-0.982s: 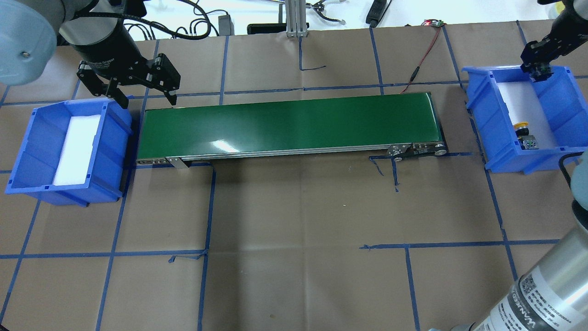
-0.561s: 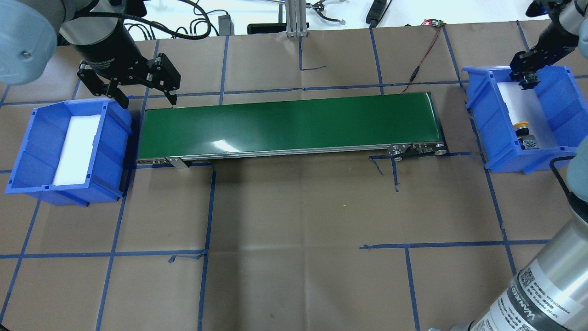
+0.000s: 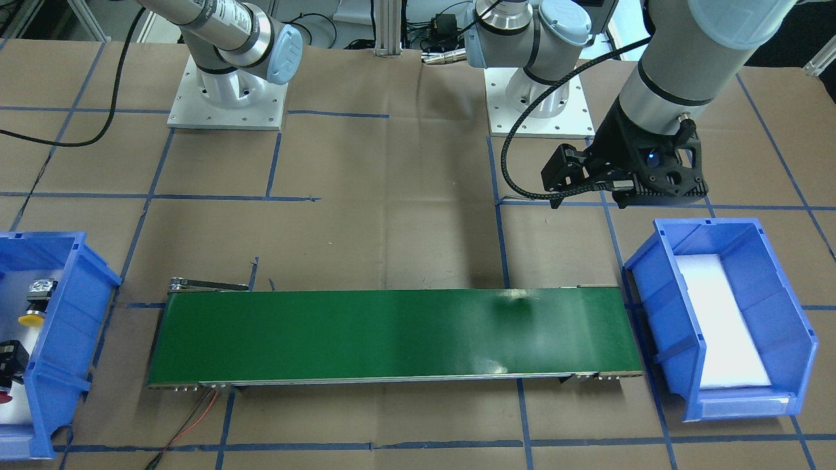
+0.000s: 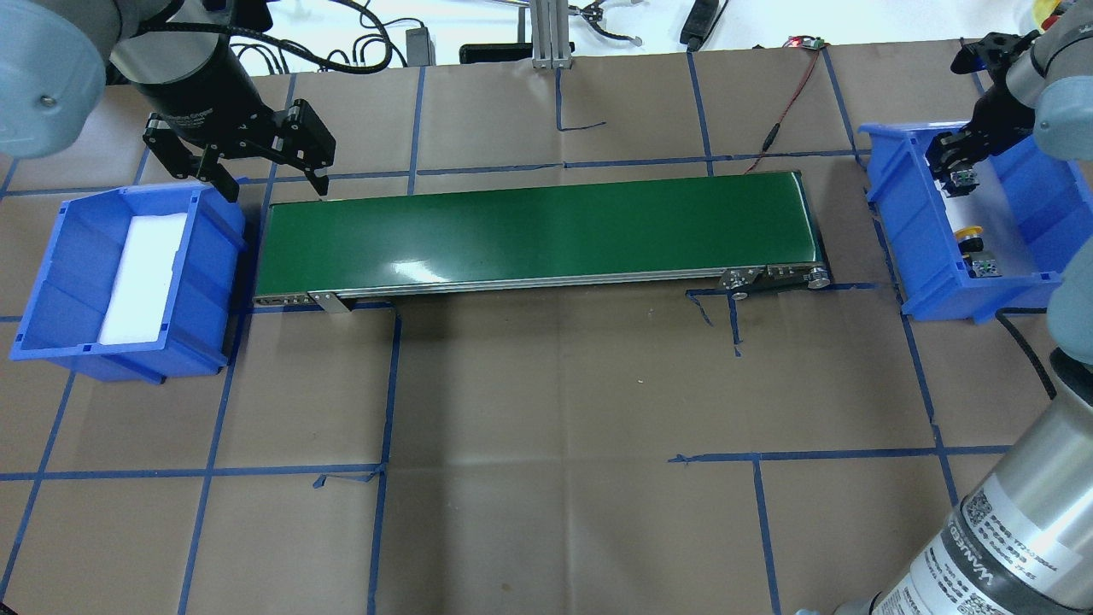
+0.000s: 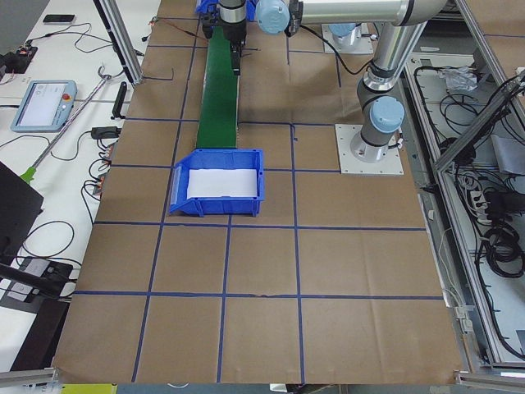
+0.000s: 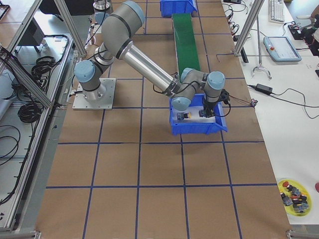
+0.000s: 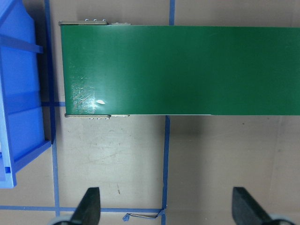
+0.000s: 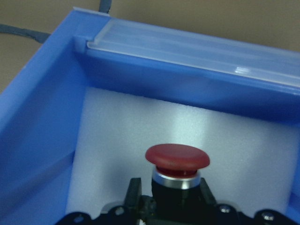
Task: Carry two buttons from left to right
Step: 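Lower the red button into the bin and open the right gripper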
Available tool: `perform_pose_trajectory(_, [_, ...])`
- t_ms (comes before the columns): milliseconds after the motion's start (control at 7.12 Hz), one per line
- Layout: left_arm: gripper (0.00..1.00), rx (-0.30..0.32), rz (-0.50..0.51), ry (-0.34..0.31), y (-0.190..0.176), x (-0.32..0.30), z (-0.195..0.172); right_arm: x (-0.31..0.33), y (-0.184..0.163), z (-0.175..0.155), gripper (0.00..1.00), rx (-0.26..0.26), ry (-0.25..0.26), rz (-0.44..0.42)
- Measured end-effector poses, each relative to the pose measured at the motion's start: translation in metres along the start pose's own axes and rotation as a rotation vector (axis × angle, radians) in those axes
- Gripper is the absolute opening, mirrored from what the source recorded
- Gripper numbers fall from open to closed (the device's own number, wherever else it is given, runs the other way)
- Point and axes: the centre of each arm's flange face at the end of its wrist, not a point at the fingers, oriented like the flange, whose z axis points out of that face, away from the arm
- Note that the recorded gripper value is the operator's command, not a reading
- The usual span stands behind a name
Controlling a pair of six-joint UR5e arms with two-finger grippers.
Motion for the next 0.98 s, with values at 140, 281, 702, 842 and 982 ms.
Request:
perform_pose_trajectory(140, [1.00,0.001,0.000,0.000,0.000,0.000,0.000,-0.001,0.005,0.004,0.33,-0.011,-0.005,0.005])
perform_pose_trajectory(281, [1.00,0.001,0.000,0.000,0.000,0.000,0.000,0.000,0.008,0.006,0.66,-0.015,-0.008,0.010])
perform_pose_trajectory(702, [1.00,-0.001,0.003,0.000,0.001,0.001,0.000,0.000,0.007,0.002,0.90,0.005,-0.016,0.017])
perform_pose_trajectory(842, [1.00,-0.001,0.003,0.000,0.001,0.001,0.000,0.000,0.006,0.000,0.95,0.008,-0.015,0.018])
perform_pose_trajectory(982, [1.00,0.000,0.003,0.000,0.001,0.002,0.000,0.000,0.006,-0.005,0.99,0.014,-0.010,0.019])
